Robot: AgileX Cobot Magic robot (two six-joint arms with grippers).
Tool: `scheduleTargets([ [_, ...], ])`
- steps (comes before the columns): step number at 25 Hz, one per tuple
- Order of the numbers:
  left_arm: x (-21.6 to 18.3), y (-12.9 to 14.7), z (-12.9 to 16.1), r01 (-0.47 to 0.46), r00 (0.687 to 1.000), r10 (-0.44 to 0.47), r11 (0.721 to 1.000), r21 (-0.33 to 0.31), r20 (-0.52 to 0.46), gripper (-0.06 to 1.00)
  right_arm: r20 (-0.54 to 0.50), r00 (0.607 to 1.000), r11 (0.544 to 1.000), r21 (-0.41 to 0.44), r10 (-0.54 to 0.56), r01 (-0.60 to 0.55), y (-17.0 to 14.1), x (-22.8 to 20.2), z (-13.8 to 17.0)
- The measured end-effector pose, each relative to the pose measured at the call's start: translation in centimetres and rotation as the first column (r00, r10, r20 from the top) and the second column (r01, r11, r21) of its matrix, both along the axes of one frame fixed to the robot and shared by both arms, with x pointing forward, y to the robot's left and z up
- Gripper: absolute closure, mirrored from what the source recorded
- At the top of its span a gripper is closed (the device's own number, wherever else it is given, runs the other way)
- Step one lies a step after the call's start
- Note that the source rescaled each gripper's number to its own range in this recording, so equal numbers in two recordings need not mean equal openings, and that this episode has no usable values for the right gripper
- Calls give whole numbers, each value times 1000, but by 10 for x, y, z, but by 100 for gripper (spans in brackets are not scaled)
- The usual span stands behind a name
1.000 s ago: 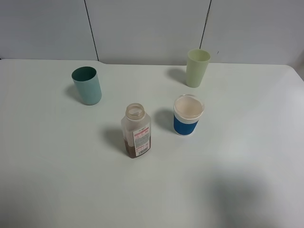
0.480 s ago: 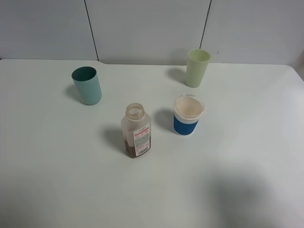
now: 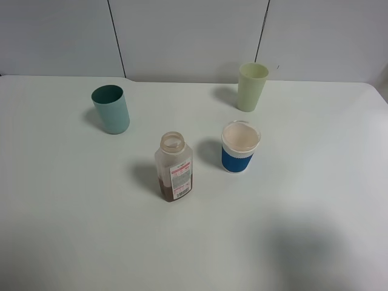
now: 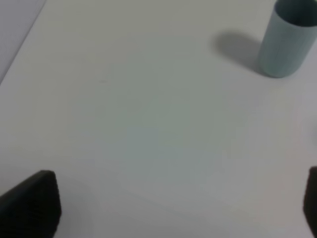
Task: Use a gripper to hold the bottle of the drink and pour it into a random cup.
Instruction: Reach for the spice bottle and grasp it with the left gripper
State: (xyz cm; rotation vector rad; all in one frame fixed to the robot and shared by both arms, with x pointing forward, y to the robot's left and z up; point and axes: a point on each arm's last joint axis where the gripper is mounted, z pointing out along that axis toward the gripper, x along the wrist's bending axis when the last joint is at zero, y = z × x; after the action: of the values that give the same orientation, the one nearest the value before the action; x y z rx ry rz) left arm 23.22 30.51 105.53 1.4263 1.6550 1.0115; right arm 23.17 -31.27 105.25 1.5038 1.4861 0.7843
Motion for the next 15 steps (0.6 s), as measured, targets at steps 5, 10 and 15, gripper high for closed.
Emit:
scheduleTargets([
  [5,0,0,0,0,1000,0,1000,0,0,-6,0,1000,1000,0,0,0,0,0,0],
  [10,0,0,0,0,1000,0,1000,0,0,-6,0,1000,1000,0,0,0,0,0,0],
  [15,0,0,0,0,1000,0,1000,0,0,-6,0,1000,1000,0,0,0,0,0,0],
])
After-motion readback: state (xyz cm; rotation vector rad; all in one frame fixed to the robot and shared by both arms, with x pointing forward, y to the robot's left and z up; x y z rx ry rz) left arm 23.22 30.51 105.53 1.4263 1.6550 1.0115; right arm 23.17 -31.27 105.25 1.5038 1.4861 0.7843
